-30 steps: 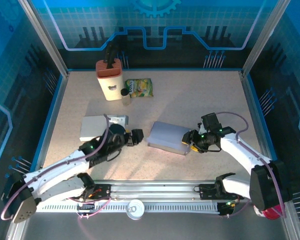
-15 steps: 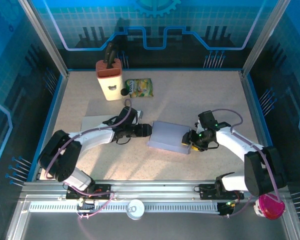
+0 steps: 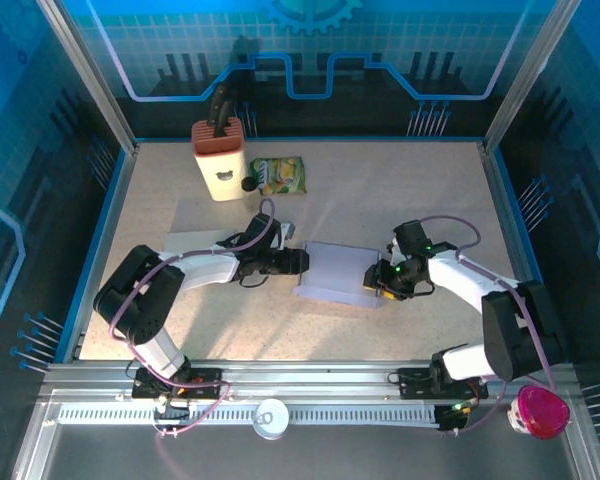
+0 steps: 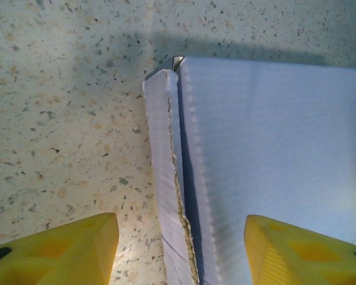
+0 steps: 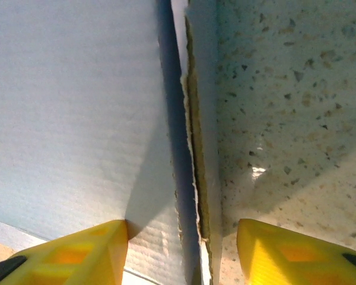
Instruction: Fold the paper box
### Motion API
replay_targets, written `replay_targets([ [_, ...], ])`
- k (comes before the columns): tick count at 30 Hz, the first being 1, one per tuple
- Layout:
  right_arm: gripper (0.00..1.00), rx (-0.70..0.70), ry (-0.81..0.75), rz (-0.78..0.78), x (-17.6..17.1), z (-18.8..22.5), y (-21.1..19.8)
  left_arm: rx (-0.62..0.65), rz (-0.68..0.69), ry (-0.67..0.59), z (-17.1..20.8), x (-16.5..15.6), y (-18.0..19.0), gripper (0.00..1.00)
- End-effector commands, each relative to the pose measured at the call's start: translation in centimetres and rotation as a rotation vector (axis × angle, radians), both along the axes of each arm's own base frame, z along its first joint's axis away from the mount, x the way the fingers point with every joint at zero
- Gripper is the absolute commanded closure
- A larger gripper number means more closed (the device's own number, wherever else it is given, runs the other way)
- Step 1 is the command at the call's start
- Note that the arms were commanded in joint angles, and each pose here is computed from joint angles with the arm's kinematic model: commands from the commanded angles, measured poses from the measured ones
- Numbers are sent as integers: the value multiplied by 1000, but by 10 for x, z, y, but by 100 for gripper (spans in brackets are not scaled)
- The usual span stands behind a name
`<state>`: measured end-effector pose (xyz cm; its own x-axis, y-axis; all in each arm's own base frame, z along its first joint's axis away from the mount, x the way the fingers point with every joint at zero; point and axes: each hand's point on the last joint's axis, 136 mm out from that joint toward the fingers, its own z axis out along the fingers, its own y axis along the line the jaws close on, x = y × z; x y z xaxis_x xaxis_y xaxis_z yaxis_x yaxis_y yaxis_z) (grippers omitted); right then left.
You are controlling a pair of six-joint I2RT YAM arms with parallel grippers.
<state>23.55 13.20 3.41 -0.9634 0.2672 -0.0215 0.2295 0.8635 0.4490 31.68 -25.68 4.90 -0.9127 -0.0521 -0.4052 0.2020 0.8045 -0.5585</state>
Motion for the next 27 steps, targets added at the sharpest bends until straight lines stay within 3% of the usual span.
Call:
replay_targets([
  [1,51,-30,5,12,0,-11,-4,-27,-31,-4,-3,-1,-4,46],
  [6,61,-24,14,27,1,-18,-2,-57,-39,12,-9,-3,-10,58],
  [11,71,-36,27,44,0,-24,-2,-49,-47,15,-12,-8,-13,60],
  [22,78,-59,41,69,-1,-29,-1,-59,-71,19,-11,-19,-25,64],
  [27,79,-64,38,80,-1,-29,-2,-55,-61,37,-17,-25,-21,74],
])
